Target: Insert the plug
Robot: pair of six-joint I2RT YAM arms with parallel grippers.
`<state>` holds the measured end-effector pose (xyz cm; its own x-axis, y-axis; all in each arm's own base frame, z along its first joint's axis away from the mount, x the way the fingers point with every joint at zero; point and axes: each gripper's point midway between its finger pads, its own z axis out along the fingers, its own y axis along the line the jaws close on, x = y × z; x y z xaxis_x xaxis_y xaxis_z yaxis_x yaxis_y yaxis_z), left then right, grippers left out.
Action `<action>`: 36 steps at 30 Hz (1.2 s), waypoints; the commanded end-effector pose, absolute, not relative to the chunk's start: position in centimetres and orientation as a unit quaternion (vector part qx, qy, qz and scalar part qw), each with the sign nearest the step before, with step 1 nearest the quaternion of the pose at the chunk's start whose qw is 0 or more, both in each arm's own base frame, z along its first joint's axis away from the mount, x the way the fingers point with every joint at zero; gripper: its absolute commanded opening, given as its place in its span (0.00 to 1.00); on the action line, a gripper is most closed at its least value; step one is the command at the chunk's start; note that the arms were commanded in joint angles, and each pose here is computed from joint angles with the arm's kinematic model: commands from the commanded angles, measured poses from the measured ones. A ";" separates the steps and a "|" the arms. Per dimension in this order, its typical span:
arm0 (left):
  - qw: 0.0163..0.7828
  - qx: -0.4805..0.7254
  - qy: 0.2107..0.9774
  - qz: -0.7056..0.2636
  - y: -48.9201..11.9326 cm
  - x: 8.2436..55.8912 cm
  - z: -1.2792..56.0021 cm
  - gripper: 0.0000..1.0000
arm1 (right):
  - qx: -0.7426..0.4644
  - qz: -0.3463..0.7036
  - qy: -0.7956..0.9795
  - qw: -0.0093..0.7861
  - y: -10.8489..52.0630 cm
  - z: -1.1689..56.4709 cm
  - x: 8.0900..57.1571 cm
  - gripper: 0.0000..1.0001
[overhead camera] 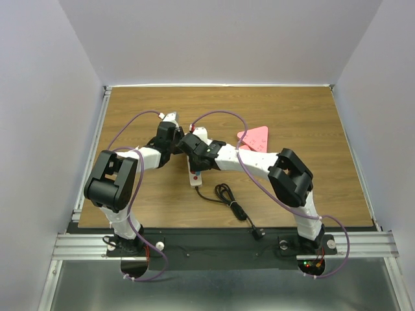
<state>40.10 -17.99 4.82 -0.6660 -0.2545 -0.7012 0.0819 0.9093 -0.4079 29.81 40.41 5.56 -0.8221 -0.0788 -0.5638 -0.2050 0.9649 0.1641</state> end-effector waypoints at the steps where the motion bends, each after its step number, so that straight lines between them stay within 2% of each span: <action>1: 0.374 -0.032 0.904 -0.207 -18.9 39.3 2.5 0.16 | -0.109 0.046 0.980 0.162 37.6 -4.0 24.5 0.01; 6: 0.374 -0.031 0.904 -0.205 -18.8 39.3 2.5 0.16 | -0.106 0.050 0.973 0.199 37.8 -1.1 25.7 0.02; 16: 0.378 -0.032 0.903 -0.200 -18.5 39.4 2.9 0.15 | -0.106 0.026 0.948 0.299 37.8 6.2 29.9 0.57; 23: 0.383 -0.033 0.902 -0.196 -18.3 39.4 3.2 0.15 | -0.101 0.045 0.912 0.394 38.7 14.6 33.7 0.73; 27: 0.390 -0.037 0.900 -0.188 -18.0 39.6 3.5 0.16 | -0.081 0.062 0.902 0.420 37.0 18.6 34.3 0.78; 29: 0.396 -0.037 0.899 -0.185 -17.8 39.6 3.8 0.18 | -0.078 0.056 0.904 0.417 35.5 18.6 34.1 0.81; 33: 0.413 -0.041 0.893 -0.175 -17.2 39.9 5.1 0.56 | -0.055 0.054 0.909 0.409 31.3 19.1 34.1 0.83; 36: 0.446 -0.041 0.876 -0.177 -16.9 40.0 7.8 0.70 | -0.027 0.069 0.912 0.403 27.5 18.2 34.8 0.84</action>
